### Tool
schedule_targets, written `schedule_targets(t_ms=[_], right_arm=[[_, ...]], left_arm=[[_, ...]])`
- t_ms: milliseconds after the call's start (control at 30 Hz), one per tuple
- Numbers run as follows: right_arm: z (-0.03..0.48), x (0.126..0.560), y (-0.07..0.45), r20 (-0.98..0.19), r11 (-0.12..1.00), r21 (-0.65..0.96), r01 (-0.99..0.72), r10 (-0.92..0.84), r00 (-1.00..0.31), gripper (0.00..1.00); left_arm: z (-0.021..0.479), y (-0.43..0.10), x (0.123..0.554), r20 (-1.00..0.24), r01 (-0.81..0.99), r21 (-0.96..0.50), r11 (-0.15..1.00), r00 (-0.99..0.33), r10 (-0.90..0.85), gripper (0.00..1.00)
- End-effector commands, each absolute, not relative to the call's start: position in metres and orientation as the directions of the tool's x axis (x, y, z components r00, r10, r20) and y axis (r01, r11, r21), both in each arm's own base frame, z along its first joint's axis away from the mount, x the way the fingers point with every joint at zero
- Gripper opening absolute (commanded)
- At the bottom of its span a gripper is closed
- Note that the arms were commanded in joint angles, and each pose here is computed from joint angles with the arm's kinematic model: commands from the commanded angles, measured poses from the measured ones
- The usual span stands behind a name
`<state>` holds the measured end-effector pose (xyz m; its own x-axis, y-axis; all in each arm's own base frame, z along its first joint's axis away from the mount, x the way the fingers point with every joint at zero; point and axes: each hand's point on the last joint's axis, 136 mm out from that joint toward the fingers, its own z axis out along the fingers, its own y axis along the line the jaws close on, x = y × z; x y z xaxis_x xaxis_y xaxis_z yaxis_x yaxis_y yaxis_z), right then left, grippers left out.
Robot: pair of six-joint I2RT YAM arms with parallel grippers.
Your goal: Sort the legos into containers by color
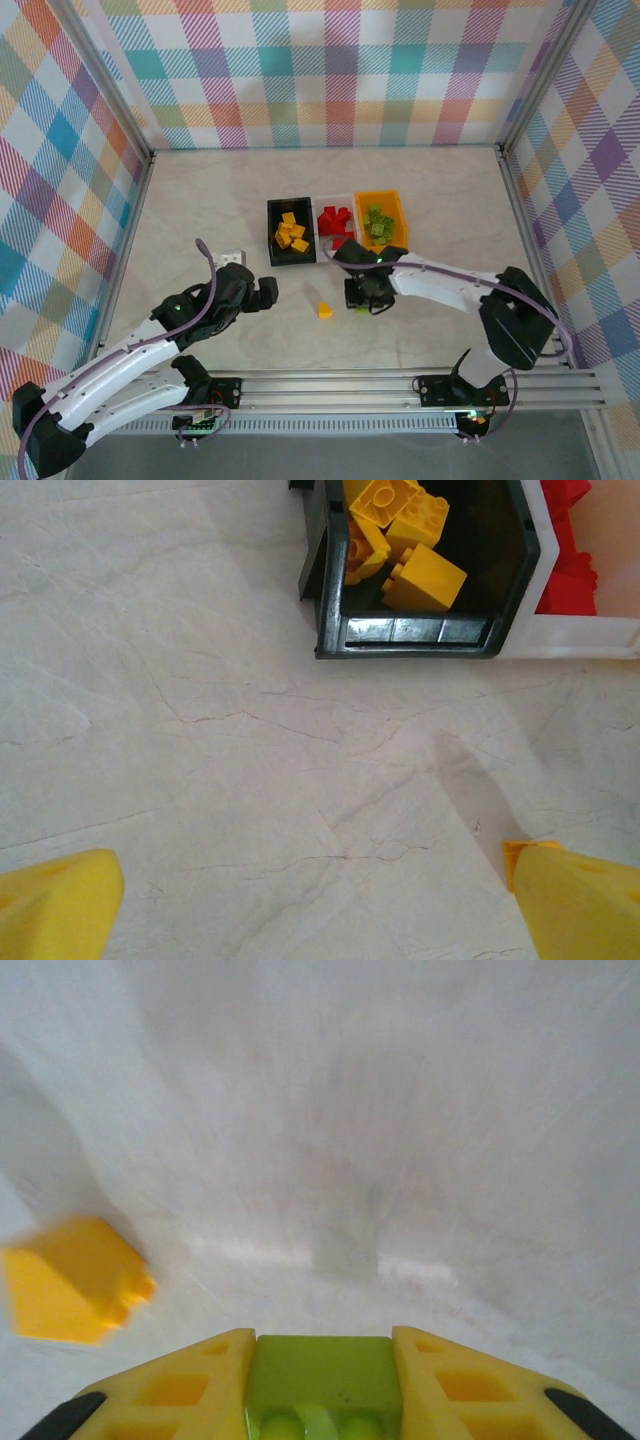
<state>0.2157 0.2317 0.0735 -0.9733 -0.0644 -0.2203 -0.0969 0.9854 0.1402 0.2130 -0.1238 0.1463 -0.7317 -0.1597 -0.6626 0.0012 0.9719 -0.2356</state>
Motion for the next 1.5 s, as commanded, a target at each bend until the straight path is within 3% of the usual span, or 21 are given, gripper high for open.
schedule_targets(t_ms=[0, 233, 433, 533, 700, 800, 1067, 1267, 1467], right_arm=[[0.116, 0.264, 0.212, -0.361, 0.988, 0.136, -0.079, -0.025, -0.932, 0.36], [0.153, 0.368, 0.178, -0.523, 0.990, 0.127, 0.053, 0.112, -0.845, 0.38], [0.145, 0.427, 0.168, -0.537, 0.993, 0.089, 0.075, 0.111, -0.836, 0.40], [0.140, 0.442, 0.175, -0.524, 0.995, 0.085, 0.054, 0.090, -0.847, 0.47], [0.151, 0.443, 0.181, -0.531, 0.993, 0.112, 0.035, 0.089, -0.843, 0.75], [0.160, 0.434, 0.175, -0.546, 0.992, 0.119, 0.049, 0.106, -0.831, 0.82], [0.157, 0.391, 0.165, -0.529, 0.979, 0.193, 0.058, 0.154, -0.834, 0.86], [0.167, 0.370, 0.157, -0.557, 0.975, 0.216, 0.047, 0.162, -0.815, 0.87], [0.178, 0.363, 0.151, -0.589, 0.971, 0.234, 0.046, 0.179, -0.788, 0.88]], left_arm=[[0.154, -0.122, 0.218, -0.675, -0.012, -0.230, 0.973, -0.718, -0.168, 1.00], [0.154, -0.122, 0.219, -0.670, -0.027, -0.230, 0.973, -0.721, -0.178, 1.00], [0.155, -0.122, 0.218, -0.663, -0.028, -0.228, 0.973, -0.728, -0.177, 1.00], [0.152, -0.121, 0.216, -0.656, -0.030, -0.224, 0.974, -0.734, -0.174, 1.00], [0.146, -0.142, 0.213, -0.630, 0.061, -0.270, 0.961, -0.766, -0.128, 1.00], [0.139, -0.165, 0.215, -0.599, 0.125, -0.280, 0.952, -0.798, -0.071, 1.00], [0.101, -0.267, 0.214, -0.515, 0.307, -0.272, 0.912, -0.847, 0.132, 1.00], [0.053, -0.305, 0.211, -0.394, 0.340, -0.262, 0.903, -0.892, 0.221, 0.88], [0.032, -0.311, 0.207, -0.325, 0.336, -0.251, 0.908, -0.913, 0.248, 0.66]])
